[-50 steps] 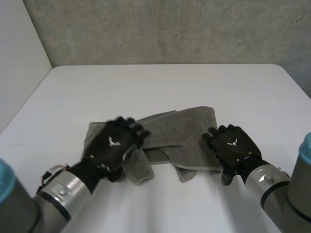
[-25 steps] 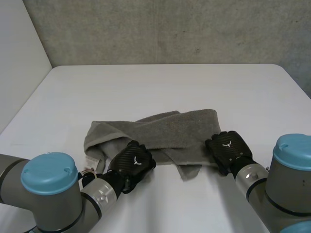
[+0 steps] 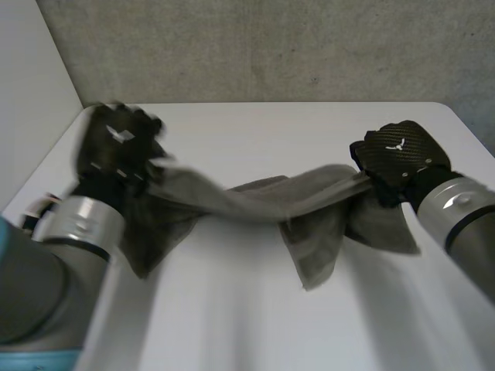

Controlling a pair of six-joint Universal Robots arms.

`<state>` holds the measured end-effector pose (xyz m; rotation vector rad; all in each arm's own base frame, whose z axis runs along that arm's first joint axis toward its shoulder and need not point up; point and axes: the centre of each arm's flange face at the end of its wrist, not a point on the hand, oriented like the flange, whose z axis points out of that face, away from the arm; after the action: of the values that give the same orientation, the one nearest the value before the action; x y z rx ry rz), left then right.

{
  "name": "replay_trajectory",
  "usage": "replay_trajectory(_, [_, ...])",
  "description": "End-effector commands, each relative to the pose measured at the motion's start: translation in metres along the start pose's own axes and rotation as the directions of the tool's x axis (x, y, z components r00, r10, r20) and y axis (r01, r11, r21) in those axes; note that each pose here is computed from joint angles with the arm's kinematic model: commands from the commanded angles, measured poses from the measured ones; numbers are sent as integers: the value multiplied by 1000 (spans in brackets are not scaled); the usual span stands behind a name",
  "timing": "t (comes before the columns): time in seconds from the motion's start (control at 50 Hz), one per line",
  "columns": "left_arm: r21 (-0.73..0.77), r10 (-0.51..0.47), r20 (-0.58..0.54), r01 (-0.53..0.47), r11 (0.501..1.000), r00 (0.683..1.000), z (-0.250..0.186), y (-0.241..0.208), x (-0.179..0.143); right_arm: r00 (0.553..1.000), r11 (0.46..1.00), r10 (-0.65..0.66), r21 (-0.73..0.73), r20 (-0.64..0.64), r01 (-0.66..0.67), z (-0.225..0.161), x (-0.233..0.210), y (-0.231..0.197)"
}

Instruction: Fold the towel.

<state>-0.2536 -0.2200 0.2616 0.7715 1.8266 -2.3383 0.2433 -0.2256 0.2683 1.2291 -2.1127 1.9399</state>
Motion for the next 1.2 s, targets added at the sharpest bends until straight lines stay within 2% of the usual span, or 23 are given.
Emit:
replay_trajectory(0.02, [-142,-182,75,191,971,980,3,14,-26,981,976,-107,-171,162,135,3,7,8])
replay_trajectory(0.08, [-263,-209,49,215,941,977,9,47,-10,974,969,-143,-174,174,174,20,7,12])
replay_trajectory(0.2, [-321,-215,30,213,923,976,29,70,5,977,975,-180,-110,111,192,63,1,8])
replay_trajectory(0.24, [-268,-220,62,229,936,973,54,63,1,978,976,-204,-63,45,207,76,1,-2])
replay_trajectory(0.28, [-204,-231,87,244,948,969,71,49,-9,959,967,-214,98,-183,235,98,19,-40])
replay_trajectory(0.3, [-203,-231,87,245,948,969,71,49,-9,959,967,-214,98,-185,235,98,19,-40])
replay_trajectory(0.32, [-131,-246,107,259,957,963,85,32,-18,934,941,-182,221,-308,256,105,30,-64])
replay_trajectory(0.34, [-43,-273,130,281,959,953,98,12,-29,934,941,-181,223,-309,256,105,30,-65])
replay_trajectory(0.36, [-43,-274,130,281,959,953,99,12,-29,900,892,-132,346,-417,291,107,40,-86])
replay_trajectory(0.38, [65,-312,158,306,950,937,111,-9,-43,858,820,-76,458,-508,343,103,49,-106])
replay_trajectory(0.4, [202,-365,176,330,922,914,118,-35,-60,858,819,-75,459,-508,344,103,49,-107])
replay_trajectory(0.42, [204,-366,176,330,922,914,118,-36,-61,819,737,-17,546,-574,398,92,59,-126])
replay_trajectory(0.44, [342,-428,180,352,871,886,120,-63,-79,794,658,24,607,-608,445,76,64,-143])
replay_trajectory(0.46, [343,-429,180,352,871,885,120,-64,-80,793,657,24,608,-608,446,76,64,-143])
replay_trajectory(0.5, [521,-511,166,365,772,843,118,-92,-106,796,622,12,628,-605,468,69,64,-148])
replay_trajectory(0.52, [522,-511,166,365,771,843,118,-92,-106,814,622,-20,630,-580,464,69,59,-146])
replay_trajectory(0.54, [563,-533,159,367,740,831,118,-96,-113,838,640,-58,624,-543,449,71,53,-140])
replay_trajectory(0.58, [568,-540,157,371,735,827,118,-94,-115,857,677,-92,599,-507,427,75,50,-131])
replay_trajectory(0.7, [392,-507,173,413,822,844,105,-37,-88,927,807,-201,483,-317,340,83,25,-90])
replay_trajectory(0.78, [205,-477,163,443,873,864,80,19,-60,947,844,-244,436,-210,314,81,9,-70])
replay_trajectory(0.9, [-9,-448,164,455,890,879,39,80,-42,965,935,-258,260,39,239,70,-21,-13])
replay_trajectory(1.1, [-169,-425,156,448,878,892,5,113,-24,939,985,-169,15,298,173,42,-68,53])
replay_trajectory(1.2, [-193,-377,162,404,894,912,1,118,-26,947,987,-160,26,278,159,45,-71,61])
